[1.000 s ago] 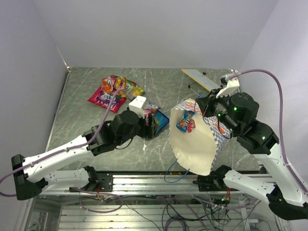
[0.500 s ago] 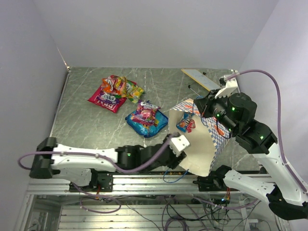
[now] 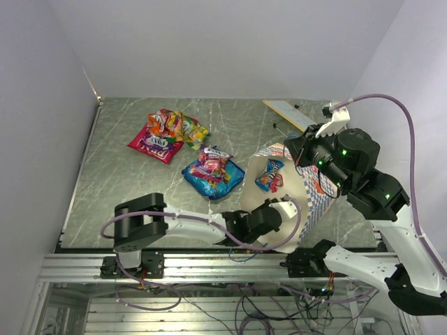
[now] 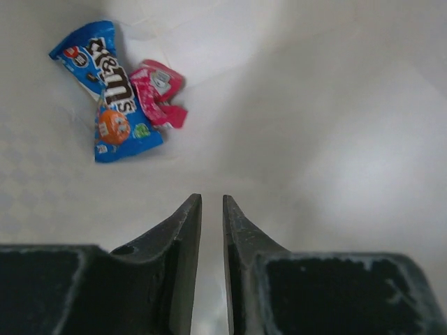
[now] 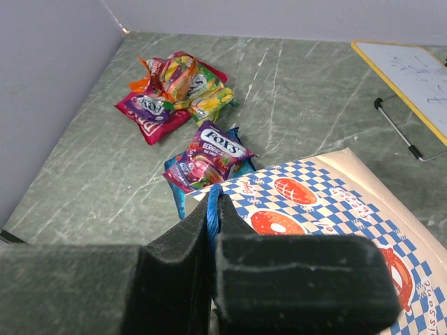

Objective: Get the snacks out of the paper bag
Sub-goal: Take out the snack from the paper bag, then place the snack at the center of the board.

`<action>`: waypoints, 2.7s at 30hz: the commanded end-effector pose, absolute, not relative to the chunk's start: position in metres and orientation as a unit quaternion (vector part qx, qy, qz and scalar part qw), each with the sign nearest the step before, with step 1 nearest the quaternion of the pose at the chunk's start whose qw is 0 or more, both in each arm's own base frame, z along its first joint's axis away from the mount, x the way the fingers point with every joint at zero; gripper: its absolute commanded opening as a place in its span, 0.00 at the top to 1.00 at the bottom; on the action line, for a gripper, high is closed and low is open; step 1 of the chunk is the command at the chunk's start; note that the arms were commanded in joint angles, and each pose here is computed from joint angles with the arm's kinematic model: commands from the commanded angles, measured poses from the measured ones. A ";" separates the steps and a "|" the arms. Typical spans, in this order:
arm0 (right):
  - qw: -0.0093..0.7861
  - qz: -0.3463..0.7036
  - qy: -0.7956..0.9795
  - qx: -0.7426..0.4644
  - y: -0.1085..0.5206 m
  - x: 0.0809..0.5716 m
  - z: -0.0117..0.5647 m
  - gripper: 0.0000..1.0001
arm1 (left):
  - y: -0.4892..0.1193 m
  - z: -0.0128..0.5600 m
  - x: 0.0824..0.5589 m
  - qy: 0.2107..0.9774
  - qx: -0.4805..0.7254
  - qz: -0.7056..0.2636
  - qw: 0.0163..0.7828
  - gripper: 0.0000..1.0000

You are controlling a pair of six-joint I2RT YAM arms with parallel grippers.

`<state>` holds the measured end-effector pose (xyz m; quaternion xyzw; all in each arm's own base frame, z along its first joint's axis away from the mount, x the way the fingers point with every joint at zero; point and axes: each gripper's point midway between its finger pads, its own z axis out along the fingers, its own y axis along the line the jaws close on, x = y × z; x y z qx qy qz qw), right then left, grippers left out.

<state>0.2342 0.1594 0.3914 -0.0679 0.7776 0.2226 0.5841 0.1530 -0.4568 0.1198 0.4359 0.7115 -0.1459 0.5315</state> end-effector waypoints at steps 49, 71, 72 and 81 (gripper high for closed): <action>0.606 0.209 0.764 -0.076 0.154 0.237 0.404 1.00 | -0.457 0.125 0.220 0.799 0.351 -0.236 0.427 0.93; 0.600 0.216 0.768 -0.051 0.152 0.237 0.383 1.00 | -0.199 0.307 0.247 0.793 0.091 -0.043 0.601 0.93; 0.600 0.216 0.768 -0.053 0.152 0.236 0.383 1.00 | -0.193 0.304 0.255 0.799 0.086 -0.024 0.595 0.93; 0.608 0.206 0.764 -0.069 0.149 0.234 0.394 1.00 | -0.144 0.251 0.354 0.881 0.042 0.103 0.460 0.93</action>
